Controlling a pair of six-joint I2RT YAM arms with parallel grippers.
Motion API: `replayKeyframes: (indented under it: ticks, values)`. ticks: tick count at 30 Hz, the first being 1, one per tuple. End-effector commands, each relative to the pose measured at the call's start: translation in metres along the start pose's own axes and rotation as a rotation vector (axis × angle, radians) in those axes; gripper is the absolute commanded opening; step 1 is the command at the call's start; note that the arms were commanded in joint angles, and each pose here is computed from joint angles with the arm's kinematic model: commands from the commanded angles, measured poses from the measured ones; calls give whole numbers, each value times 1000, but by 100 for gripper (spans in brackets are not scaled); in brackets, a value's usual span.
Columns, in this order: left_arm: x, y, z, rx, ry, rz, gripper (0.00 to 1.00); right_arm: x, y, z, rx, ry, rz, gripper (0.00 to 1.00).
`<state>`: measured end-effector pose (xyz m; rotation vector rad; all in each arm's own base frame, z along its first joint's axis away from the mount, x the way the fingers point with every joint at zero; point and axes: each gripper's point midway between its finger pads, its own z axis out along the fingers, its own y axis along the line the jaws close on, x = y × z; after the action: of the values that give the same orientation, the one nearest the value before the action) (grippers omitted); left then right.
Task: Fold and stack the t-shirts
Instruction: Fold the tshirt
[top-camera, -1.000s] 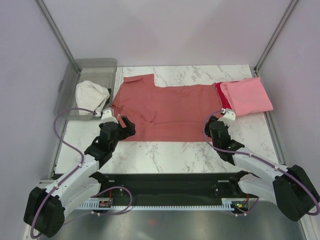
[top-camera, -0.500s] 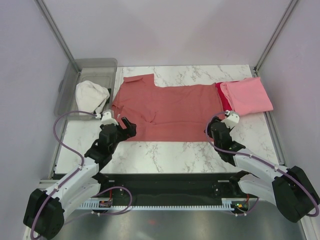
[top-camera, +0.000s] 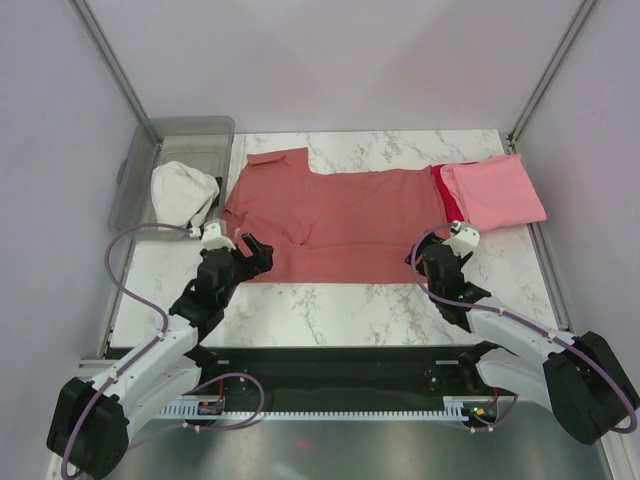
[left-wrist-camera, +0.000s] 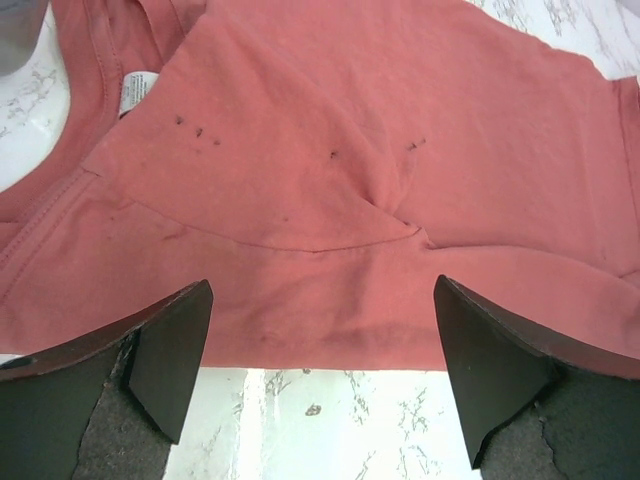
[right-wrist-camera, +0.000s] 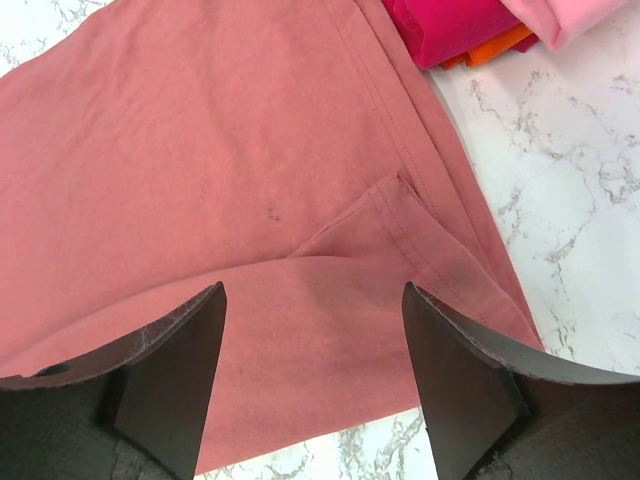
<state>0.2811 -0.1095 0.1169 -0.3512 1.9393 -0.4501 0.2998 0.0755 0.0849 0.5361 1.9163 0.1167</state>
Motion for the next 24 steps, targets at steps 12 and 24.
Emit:
replayKeyframes:
  ticks: [12, 24]
  values:
    - [-19, -1, 2, -15, -81, -49, 99, -12, 5, -2, -22, -44, 48, 81]
    - [0, 28, -16, -174, -5, -156, 94, 35, -29, -26, 119, 121, 422, 69]
